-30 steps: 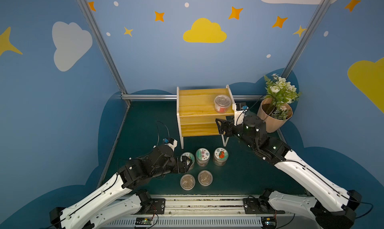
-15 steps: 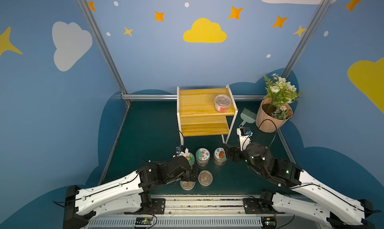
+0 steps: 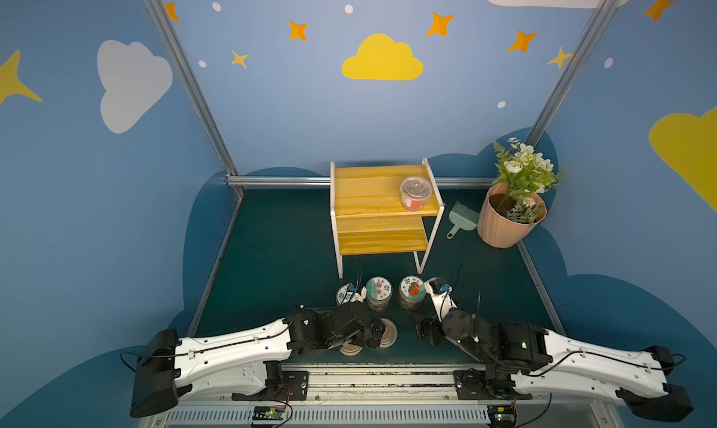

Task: Place the seed container on the shelf
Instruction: Pick up the seed jar at the center of the board.

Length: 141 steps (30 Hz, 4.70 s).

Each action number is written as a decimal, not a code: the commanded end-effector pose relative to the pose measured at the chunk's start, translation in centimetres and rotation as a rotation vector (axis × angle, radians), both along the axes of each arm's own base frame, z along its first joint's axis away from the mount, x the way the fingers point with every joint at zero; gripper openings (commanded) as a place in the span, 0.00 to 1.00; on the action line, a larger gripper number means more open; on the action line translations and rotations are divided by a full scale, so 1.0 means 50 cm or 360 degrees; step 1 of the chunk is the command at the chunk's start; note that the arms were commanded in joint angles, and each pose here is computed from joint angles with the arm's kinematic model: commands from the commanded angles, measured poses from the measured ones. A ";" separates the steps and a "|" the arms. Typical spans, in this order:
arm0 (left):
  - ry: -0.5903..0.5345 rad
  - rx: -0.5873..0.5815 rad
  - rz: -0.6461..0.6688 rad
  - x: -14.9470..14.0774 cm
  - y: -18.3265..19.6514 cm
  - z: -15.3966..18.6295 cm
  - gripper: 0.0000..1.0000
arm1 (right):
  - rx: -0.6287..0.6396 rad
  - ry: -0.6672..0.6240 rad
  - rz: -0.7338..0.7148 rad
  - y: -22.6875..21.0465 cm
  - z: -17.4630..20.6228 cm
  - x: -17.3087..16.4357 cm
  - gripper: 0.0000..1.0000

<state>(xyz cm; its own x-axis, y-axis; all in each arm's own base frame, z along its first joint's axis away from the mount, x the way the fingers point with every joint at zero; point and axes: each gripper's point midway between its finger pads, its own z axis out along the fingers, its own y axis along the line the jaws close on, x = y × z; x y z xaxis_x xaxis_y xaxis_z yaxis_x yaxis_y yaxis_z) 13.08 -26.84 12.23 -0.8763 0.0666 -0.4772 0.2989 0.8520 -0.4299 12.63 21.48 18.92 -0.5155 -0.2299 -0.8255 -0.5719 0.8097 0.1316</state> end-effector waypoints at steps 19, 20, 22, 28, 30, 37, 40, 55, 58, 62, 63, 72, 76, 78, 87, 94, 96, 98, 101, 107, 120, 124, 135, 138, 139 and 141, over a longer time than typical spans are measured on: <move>0.0045 -0.0063 -0.0115 0.002 -0.088 -0.023 1.00 | -0.0161 0.0007 -0.0005 -0.031 -0.154 -0.096 0.94; 0.0050 -0.0075 -0.0132 0.000 -0.096 -0.024 1.00 | -0.0167 0.0014 -0.0029 -0.039 -0.161 -0.093 0.94; 0.0067 -0.0073 -0.0148 -0.001 -0.106 -0.027 1.00 | -0.0165 0.0015 -0.0037 -0.047 -0.172 -0.092 0.94; 0.0084 -0.0031 -0.0210 0.000 -0.135 -0.034 1.00 | -0.0033 0.0041 0.0099 -0.021 -0.206 -0.109 0.94; 0.0085 -0.0019 -0.0200 0.004 -0.138 -0.034 1.00 | -0.0036 0.0033 0.0129 -0.019 -0.223 -0.111 0.95; 0.0107 -0.0014 -0.0190 0.005 -0.148 -0.039 1.00 | 0.0114 -0.0079 0.0280 0.018 -0.249 -0.120 0.97; 0.0139 0.0064 -0.0131 0.009 -0.132 -0.046 1.00 | 0.0149 -0.0032 0.0269 0.013 -0.263 -0.121 0.97; 0.0276 -0.0007 -0.0140 -0.001 -0.150 -0.061 1.00 | 0.0170 0.0017 0.0221 0.014 -0.297 -0.096 0.98; 0.0293 -0.0025 -0.0159 0.001 -0.165 -0.061 1.00 | 0.0148 0.0066 0.0180 0.013 -0.310 -0.084 0.98; 0.0296 -0.0057 -0.0161 0.006 -0.180 -0.059 1.00 | 0.0124 0.0089 0.0118 0.012 -0.321 -0.073 0.98; 0.0298 -0.0052 -0.0153 0.008 -0.180 -0.060 1.00 | 0.0122 0.0094 0.0120 0.016 -0.320 -0.073 0.98; 0.0311 -0.0078 -0.0139 0.025 -0.205 -0.061 1.00 | 0.0000 0.0127 0.0089 0.041 -0.342 -0.074 0.98; 0.0286 -0.0067 -0.0064 0.029 -0.175 -0.048 1.00 | -0.0039 0.0093 0.0099 0.049 -0.351 -0.071 0.98; 0.0295 -0.0076 -0.0023 0.028 -0.157 -0.042 1.00 | -0.0043 0.0085 0.0105 0.052 -0.354 -0.070 0.98; 0.0325 -0.0178 -0.0034 0.027 -0.157 -0.035 1.00 | -0.0108 0.0050 0.0252 0.066 -0.355 -0.086 0.98; 0.0372 -0.0205 -0.0078 0.027 -0.190 -0.046 1.00 | -0.0127 0.0023 0.0243 0.072 -0.359 -0.083 0.98; 0.0369 -0.0227 -0.0082 0.028 -0.196 -0.043 1.00 | -0.0125 0.0008 0.0234 0.069 -0.357 -0.080 0.98; 0.0366 -0.0257 -0.0098 0.028 -0.204 -0.038 1.00 | -0.0140 0.0001 0.0224 0.062 -0.356 -0.077 0.98; 0.0336 -0.0319 -0.0129 0.031 -0.220 -0.016 1.00 | -0.0131 -0.0008 0.0209 0.052 -0.351 -0.075 0.98; 0.0296 -0.0457 -0.0218 0.029 -0.248 0.013 1.00 | -0.0089 -0.0054 0.0164 0.037 -0.325 -0.064 0.98; 0.0291 -0.0491 -0.0248 0.029 -0.274 0.017 1.00 | -0.0046 -0.0071 0.0087 0.017 -0.324 -0.050 0.98; 0.0205 -0.0456 -0.0128 0.046 -0.222 0.037 1.00 | -0.0017 -0.0074 0.0071 0.028 -0.326 -0.046 0.98; 0.0002 -0.0440 0.0028 0.064 -0.114 0.116 1.00 | -0.0073 -0.0092 0.0110 0.055 -0.354 -0.041 0.98; -0.0042 -0.0408 0.0056 0.063 -0.083 0.128 1.00 | -0.0054 -0.0087 0.0108 0.056 -0.357 -0.036 0.98; -0.0058 -0.0404 0.0062 0.063 -0.074 0.135 1.00 | -0.0059 -0.0084 0.0112 0.055 -0.360 -0.036 0.98; -0.0089 -0.0386 0.0087 0.063 -0.053 0.139 1.00 | -0.0054 -0.0073 0.0132 0.063 -0.361 -0.035 0.98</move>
<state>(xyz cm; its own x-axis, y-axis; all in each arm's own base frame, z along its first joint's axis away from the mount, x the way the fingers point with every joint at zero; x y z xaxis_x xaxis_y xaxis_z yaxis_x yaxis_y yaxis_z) 16.02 -31.64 20.18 -0.8644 -0.1129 -0.4899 0.2919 0.6807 -0.6719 11.59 23.96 1.61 -0.4388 -0.2641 -0.8589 -0.5972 0.7999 0.0591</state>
